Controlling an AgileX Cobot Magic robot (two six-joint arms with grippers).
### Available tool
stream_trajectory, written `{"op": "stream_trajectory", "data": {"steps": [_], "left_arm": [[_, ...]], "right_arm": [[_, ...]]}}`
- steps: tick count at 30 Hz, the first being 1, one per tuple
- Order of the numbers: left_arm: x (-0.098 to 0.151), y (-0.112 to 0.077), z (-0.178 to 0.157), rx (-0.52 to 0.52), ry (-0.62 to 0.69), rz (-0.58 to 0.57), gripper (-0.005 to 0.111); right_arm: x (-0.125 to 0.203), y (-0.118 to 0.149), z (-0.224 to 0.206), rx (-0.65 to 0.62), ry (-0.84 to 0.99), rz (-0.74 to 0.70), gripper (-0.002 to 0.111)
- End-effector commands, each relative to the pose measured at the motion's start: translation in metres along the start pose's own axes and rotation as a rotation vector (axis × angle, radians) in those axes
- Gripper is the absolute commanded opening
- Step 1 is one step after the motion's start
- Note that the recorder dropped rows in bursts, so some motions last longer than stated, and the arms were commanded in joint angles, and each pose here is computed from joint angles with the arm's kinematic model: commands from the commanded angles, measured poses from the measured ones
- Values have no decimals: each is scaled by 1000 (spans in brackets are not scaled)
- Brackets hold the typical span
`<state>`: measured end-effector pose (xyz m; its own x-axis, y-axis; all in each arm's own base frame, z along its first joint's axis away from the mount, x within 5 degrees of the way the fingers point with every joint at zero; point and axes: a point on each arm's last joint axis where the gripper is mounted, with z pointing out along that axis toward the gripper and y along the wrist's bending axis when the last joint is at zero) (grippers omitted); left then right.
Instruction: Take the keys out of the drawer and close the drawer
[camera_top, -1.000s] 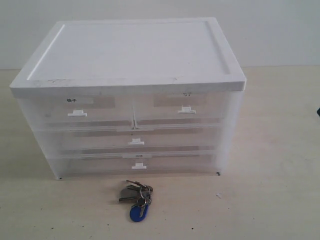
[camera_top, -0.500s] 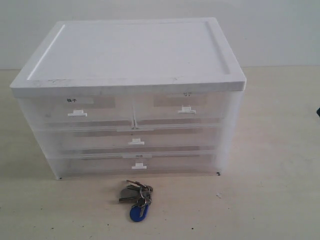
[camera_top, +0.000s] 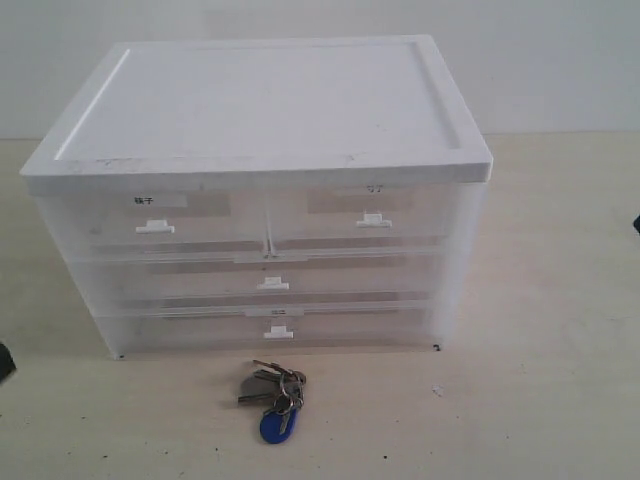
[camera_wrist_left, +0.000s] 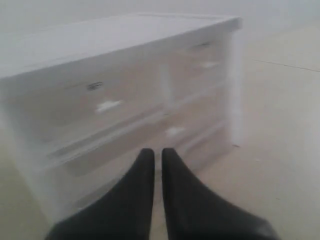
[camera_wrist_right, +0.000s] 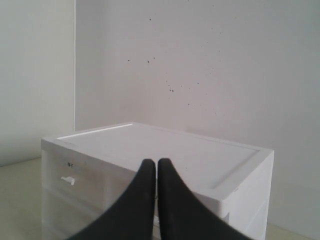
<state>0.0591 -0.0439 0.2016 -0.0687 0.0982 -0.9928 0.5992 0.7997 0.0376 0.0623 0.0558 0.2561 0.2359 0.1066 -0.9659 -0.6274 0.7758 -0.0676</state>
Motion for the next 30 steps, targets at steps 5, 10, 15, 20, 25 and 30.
{"op": "stream_trajectory", "data": {"steps": [5, 10, 15, 20, 25, 30], "left_arm": [[-5, 28, -21, -470, -156, -144, 5], [-9, 33, -29, -615, -232, -112, 5], [-9, 36, -32, -680, -233, -108, 5], [-9, 36, -32, -679, -232, -106, 5], [-3, 36, -31, -688, -129, -15, 5], [18, 35, -30, -686, 101, -83, 5]], "right_arm": [[0, 0, 0, -3, -3, 3, 0], [0, 1, -1, -6, -5, 0, 0], [0, 1, 0, -4, -5, 4, 0], [0, 1, 0, -4, -5, 4, 0], [0, 1, 0, -4, -5, 4, 0], [0, 1, 0, -4, -5, 4, 0]]}}
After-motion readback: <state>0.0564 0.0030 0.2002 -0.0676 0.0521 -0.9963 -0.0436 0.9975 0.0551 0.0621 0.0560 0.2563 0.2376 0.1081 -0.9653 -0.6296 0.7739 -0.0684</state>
